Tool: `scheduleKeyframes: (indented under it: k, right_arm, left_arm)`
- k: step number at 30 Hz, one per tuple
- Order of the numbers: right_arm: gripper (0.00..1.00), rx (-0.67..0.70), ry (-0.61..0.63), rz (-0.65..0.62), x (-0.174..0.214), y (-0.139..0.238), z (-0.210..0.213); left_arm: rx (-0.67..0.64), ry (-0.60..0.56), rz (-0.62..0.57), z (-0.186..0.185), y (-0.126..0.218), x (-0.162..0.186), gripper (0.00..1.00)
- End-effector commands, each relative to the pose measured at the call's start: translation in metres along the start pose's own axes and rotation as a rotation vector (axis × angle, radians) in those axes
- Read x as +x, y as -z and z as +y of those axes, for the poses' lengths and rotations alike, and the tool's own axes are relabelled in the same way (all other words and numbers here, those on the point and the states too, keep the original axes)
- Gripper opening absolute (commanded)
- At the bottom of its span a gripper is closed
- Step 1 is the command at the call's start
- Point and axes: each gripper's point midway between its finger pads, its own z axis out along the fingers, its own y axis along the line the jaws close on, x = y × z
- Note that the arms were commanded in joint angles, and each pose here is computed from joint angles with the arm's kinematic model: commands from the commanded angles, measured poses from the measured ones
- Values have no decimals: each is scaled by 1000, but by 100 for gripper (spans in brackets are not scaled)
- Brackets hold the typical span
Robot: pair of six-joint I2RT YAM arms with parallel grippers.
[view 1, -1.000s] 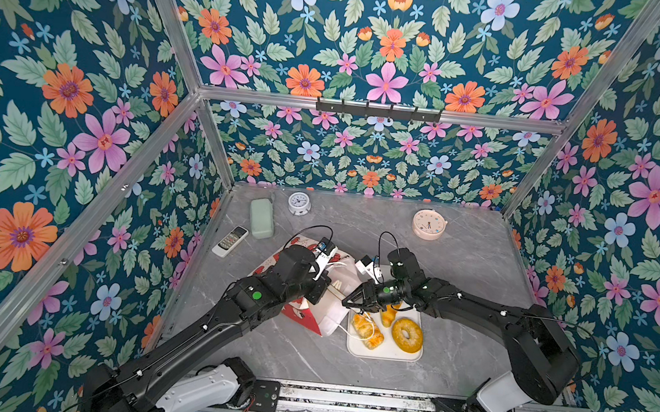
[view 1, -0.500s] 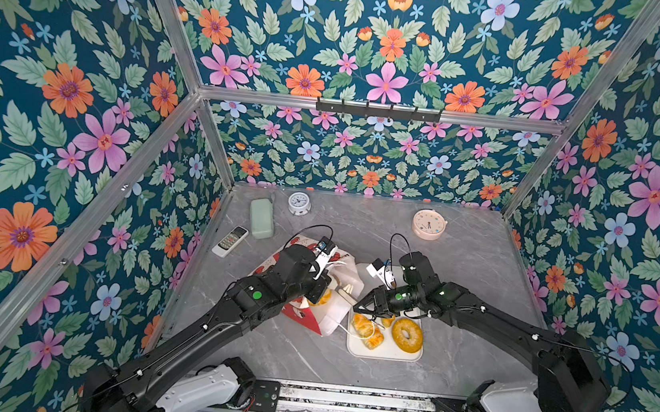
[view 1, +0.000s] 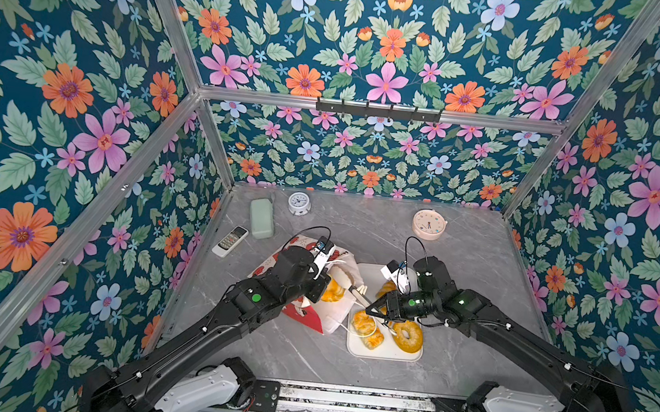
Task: Take the fake bread out of the paper bag
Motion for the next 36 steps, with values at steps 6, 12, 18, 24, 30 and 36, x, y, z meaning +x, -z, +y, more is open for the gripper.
scheduleKeyframes:
  k: [6,12,18,24,30,36]
  right_arm:
    - [0,2,43,-58,-7,18,16]
    - [0,-1,28,-92,-6,35,21]
    - [0,16,4,-109,-3,40,12]
    - [0,-21,16,-63,-5,29,14]
    - [0,64,196,19,23,32,13]
    - [0,70,270,156,58,-6,10]
  left_arm:
    - [-54,11,-55,10,2,-10,0]
    - [-73,19,-59,13,-1,-7,0]
    - [-97,21,-64,17,-4,-5,0]
    - [-59,13,-63,10,-4,-2,0]
    - [-25,7,-68,5,-2,1,0]
    - [2,11,-73,0,-3,2,0]
